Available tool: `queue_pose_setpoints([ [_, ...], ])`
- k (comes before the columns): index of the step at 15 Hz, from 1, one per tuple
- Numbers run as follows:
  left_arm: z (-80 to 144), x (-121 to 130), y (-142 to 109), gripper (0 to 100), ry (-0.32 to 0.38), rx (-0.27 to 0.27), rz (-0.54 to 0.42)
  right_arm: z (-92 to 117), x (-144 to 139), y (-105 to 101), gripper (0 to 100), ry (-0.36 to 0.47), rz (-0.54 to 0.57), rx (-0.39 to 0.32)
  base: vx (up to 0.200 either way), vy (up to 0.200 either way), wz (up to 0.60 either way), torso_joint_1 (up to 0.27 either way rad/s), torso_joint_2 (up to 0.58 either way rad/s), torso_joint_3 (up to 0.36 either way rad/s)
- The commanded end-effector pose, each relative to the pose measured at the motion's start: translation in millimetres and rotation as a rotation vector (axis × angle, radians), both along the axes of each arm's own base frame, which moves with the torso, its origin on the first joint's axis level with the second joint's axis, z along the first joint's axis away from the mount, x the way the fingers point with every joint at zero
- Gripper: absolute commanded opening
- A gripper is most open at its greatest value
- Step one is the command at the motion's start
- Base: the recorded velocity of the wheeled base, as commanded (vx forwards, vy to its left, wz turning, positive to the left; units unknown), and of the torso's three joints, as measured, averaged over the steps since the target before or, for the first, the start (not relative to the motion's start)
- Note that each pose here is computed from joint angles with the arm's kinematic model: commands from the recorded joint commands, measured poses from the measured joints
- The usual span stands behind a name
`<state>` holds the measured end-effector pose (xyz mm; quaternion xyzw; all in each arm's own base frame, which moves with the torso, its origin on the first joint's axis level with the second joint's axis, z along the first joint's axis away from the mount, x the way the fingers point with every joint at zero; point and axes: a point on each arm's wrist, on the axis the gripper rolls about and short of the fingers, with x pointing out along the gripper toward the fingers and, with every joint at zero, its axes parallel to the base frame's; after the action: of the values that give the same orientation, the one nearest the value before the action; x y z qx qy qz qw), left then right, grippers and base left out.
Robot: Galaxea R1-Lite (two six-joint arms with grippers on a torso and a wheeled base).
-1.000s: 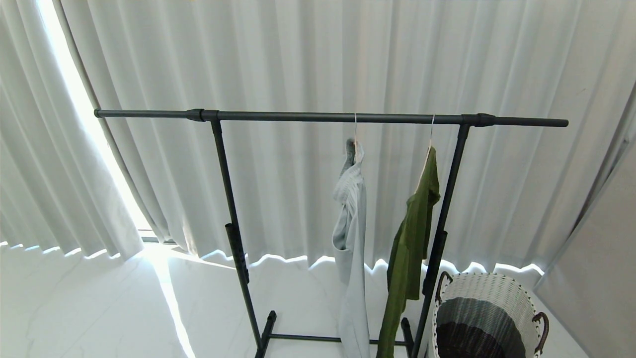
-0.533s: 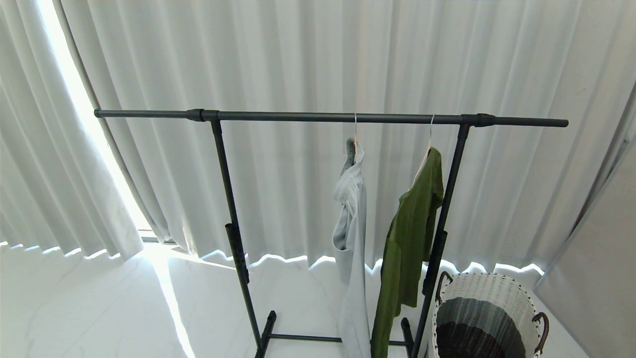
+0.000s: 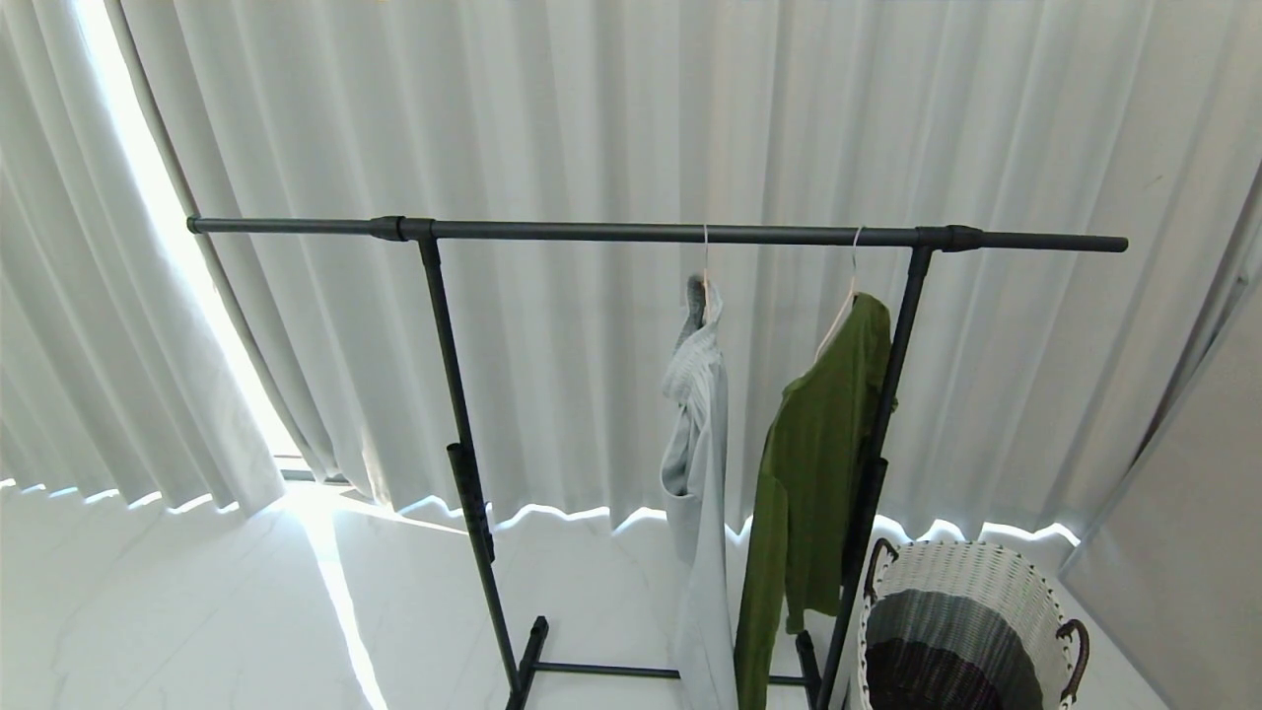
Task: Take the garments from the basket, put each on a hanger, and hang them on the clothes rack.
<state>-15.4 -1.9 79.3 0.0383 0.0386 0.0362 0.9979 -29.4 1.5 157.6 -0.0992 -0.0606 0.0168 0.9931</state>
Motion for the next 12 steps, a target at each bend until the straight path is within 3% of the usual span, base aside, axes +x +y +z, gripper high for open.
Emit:
queue_pose_setpoints([
  [1,0.1,0.2,0.0,100,0.002,0.0,0.001,-1.8,-7.5,-1.2,100,-0.047,0.026,0.003,0.0,0.0,0.0,0.0,0.0,0.0],
  [9,-0.1,0.2,0.0,100,0.004,0.0,0.0,-17.5,-7.8,-2.1,100,-0.024,0.05,0.064,0.0,0.0,0.0,0.0,0.0,0.0],
  [12,0.1,0.2,0.0,100,0.002,0.0,0.001,-53.3,9.6,-1.3,100,-0.011,0.046,0.054,0.0,0.0,0.0,0.0,0.0,0.0],
])
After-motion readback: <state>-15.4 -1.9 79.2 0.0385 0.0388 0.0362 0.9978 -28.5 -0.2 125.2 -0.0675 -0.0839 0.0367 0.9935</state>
